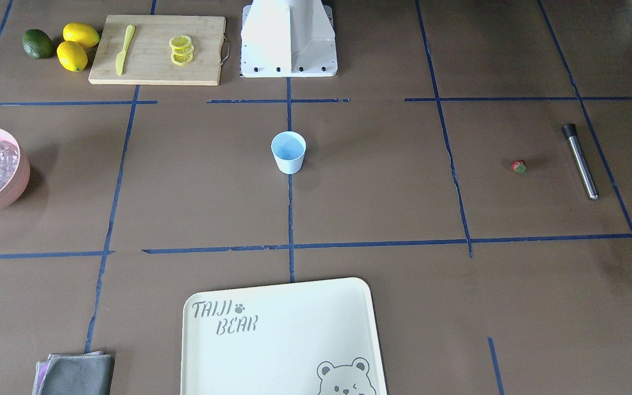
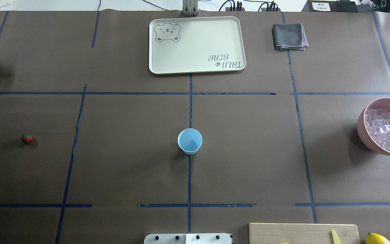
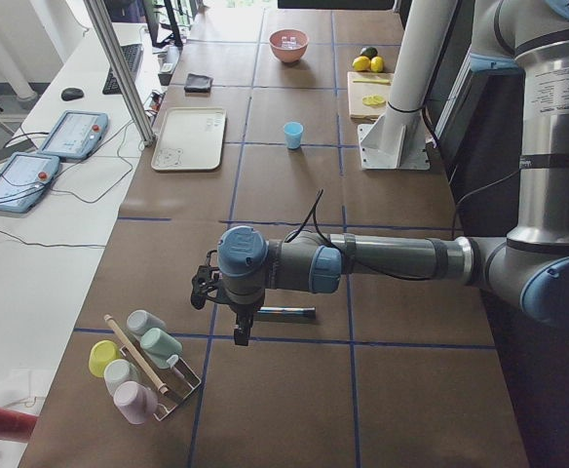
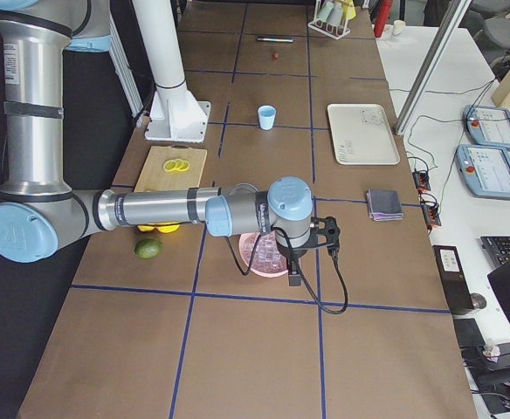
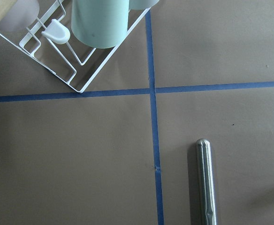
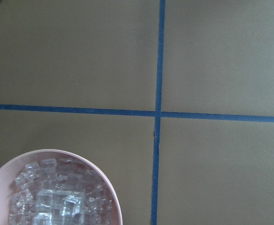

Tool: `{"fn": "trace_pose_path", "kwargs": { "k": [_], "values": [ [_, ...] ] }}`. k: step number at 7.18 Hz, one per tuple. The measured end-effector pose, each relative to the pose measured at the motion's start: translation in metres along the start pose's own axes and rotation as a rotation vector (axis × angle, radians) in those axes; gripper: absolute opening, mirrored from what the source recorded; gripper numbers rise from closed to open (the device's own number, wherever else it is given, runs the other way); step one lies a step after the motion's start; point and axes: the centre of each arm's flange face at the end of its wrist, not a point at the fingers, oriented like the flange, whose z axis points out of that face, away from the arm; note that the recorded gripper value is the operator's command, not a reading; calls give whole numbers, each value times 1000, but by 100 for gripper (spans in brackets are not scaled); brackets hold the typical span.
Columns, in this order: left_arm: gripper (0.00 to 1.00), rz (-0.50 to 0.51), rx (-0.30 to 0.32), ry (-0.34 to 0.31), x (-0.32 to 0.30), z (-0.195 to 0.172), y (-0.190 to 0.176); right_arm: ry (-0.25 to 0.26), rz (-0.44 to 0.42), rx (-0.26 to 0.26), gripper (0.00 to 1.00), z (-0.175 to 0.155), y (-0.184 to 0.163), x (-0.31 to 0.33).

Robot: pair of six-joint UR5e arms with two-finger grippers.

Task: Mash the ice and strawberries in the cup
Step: 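Lower the right gripper into the pink bowl of ice cubes, then close the right gripper on an ice cube and lift it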

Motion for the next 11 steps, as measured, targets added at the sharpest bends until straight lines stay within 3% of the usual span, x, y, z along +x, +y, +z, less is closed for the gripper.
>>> {"fn": "trace_pose_path", "kwargs": {
  "k": [2, 5, 11],
  "values": [
    [100, 1, -1, 0, 0, 0, 0, 26, 34, -16, 69, 12, -3, -53],
    [100, 3, 2, 0, 1, -1, -2, 52, 43, -61, 67, 40, 1, -94],
    [100, 7, 6, 0, 2, -2, -3, 72, 36, -171, 63, 96, 8, -99]
  ]
}}
